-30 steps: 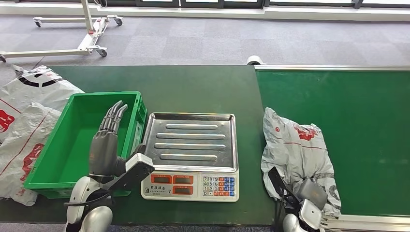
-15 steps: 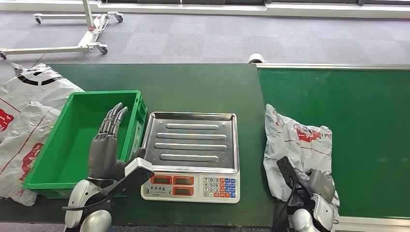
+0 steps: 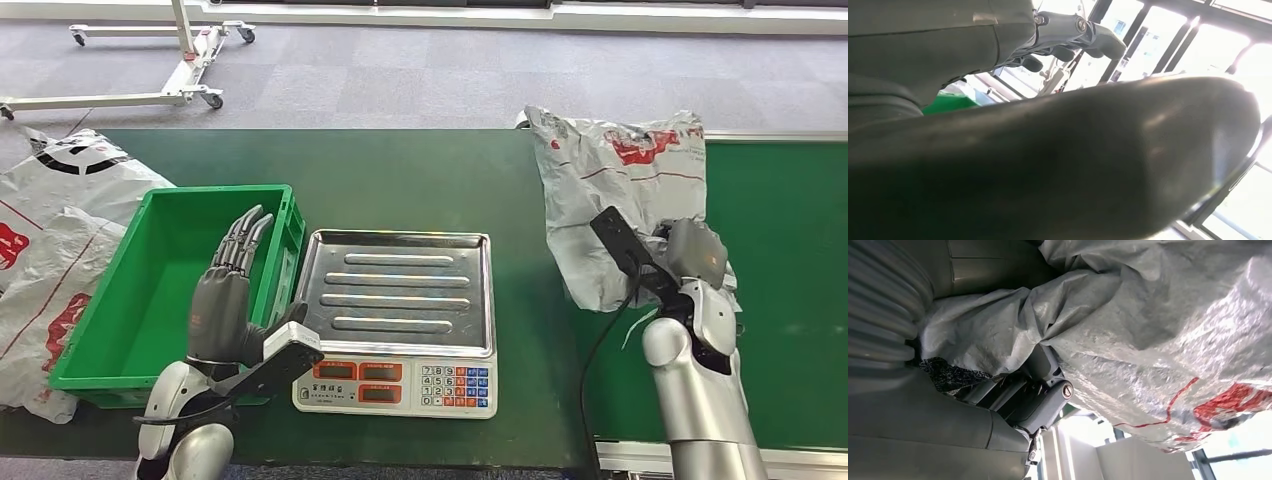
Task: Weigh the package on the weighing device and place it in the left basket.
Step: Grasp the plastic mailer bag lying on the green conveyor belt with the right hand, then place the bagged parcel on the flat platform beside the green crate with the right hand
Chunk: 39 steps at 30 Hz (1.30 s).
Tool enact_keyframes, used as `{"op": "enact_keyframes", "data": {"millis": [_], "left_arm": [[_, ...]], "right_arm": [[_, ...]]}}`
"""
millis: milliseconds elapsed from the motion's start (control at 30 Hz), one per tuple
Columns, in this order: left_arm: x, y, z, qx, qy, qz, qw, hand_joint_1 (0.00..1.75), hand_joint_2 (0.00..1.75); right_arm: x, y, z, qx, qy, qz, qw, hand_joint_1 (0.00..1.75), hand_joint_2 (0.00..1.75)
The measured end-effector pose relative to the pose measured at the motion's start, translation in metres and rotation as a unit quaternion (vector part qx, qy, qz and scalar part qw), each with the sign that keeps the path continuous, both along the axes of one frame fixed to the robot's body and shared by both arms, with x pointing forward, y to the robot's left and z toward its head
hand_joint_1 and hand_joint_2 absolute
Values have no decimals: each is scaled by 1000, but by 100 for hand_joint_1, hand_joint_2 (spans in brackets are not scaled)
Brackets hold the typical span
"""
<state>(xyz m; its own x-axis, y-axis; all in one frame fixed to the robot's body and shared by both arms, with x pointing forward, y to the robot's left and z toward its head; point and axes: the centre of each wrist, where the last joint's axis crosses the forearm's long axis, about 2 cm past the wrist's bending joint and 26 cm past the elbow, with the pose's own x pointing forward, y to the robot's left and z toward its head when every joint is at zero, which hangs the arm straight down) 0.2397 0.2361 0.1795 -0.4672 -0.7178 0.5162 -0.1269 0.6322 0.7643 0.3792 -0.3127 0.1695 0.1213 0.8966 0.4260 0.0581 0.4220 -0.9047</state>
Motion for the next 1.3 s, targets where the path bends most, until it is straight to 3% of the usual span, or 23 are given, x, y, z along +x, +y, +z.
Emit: {"op": "enact_keyframes", "data": {"millis": [300, 400, 467, 633, 700, 767, 867, 1033, 1133, 1300], "left_arm": [[0, 0, -1, 3, 0, 0, 1000, 0, 0], [0, 0, -1, 3, -1, 1, 1000, 0, 0], [1, 0, 0, 2, -3, 1, 1000, 0, 0], [10, 2, 3, -15, -12, 0, 1000, 0, 0], [14, 2, 4, -21, -16, -2, 1000, 0, 0], [17, 1, 6, -24, -24, -6, 999, 0, 0], [19, -3, 11, -21, -36, -9, 999, 0, 0], [16, -8, 17, -20, -48, -7, 999, 0, 0], [14, -7, 17, -24, -52, -5, 998, 0, 0], [16, -3, 18, -25, -56, -13, 998, 0, 0]], "right_arm": [[7, -1, 10, -21, -10, 11, 1000, 175, 175], [18, 0, 25, -55, -23, 22, 998, 175, 175], [41, 7, 55, -91, -37, 40, 994, 175, 175], [100, 41, 160, -174, -56, 103, 978, 175, 175], [111, 66, 189, -193, -47, 136, 970, 175, 175], [116, 98, 203, -209, -36, 172, 962, 175, 175], [108, 155, 190, -206, -21, 237, 949, 175, 175], [75, 240, 155, -174, 11, 320, 931, 175, 175], [60, 267, 153, -174, 20, 351, 920, 175, 175], [47, 286, 141, -149, 36, 396, 905, 175, 175]]}}
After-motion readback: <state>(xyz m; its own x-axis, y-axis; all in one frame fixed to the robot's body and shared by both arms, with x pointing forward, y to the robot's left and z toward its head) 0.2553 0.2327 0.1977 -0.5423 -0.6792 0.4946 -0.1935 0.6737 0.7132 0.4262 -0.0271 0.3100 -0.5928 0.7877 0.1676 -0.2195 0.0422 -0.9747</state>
